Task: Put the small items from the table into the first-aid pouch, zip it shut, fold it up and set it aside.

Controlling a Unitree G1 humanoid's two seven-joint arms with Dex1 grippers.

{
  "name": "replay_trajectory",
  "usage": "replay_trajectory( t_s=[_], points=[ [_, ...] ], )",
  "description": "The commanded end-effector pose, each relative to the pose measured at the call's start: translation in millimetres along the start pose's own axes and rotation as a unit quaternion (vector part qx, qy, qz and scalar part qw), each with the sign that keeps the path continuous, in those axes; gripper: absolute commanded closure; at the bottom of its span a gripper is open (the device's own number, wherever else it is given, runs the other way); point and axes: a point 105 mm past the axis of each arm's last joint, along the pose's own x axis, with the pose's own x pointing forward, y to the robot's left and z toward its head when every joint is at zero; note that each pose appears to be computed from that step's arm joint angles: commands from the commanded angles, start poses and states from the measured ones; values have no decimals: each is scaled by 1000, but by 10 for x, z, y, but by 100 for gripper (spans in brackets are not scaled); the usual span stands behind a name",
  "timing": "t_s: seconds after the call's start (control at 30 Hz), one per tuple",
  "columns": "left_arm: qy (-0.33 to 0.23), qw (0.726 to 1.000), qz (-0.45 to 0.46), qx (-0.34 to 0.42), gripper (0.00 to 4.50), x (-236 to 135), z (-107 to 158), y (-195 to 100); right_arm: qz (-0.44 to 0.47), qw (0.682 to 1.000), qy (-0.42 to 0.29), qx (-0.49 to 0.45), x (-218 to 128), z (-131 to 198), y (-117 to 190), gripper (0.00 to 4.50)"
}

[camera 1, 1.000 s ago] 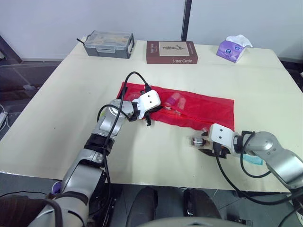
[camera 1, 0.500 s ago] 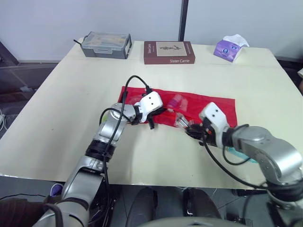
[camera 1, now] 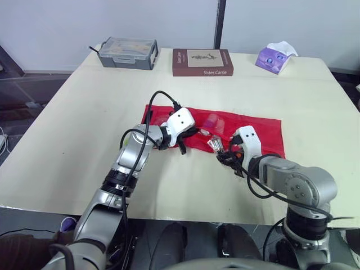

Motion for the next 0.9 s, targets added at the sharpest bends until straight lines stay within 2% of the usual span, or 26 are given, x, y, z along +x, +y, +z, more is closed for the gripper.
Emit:
replay_trajectory(
  t_s=[0.03,0.27,0.47,0.9],
  points=[
    [-30,999,6,17,450,-38,187,2,-19,999,-13,49,13,22,-61,366],
    [-28,999,-4,20,450,-64,169,-65,-64,985,-33,155,59,84,-241,366],
    [-24,999,-9,20,450,-74,151,-100,-63,975,-60,205,51,198,-203,366],
    [-36,997,-64,39,450,-63,182,-259,-37,985,5,171,259,259,-109,366]
  ],
)
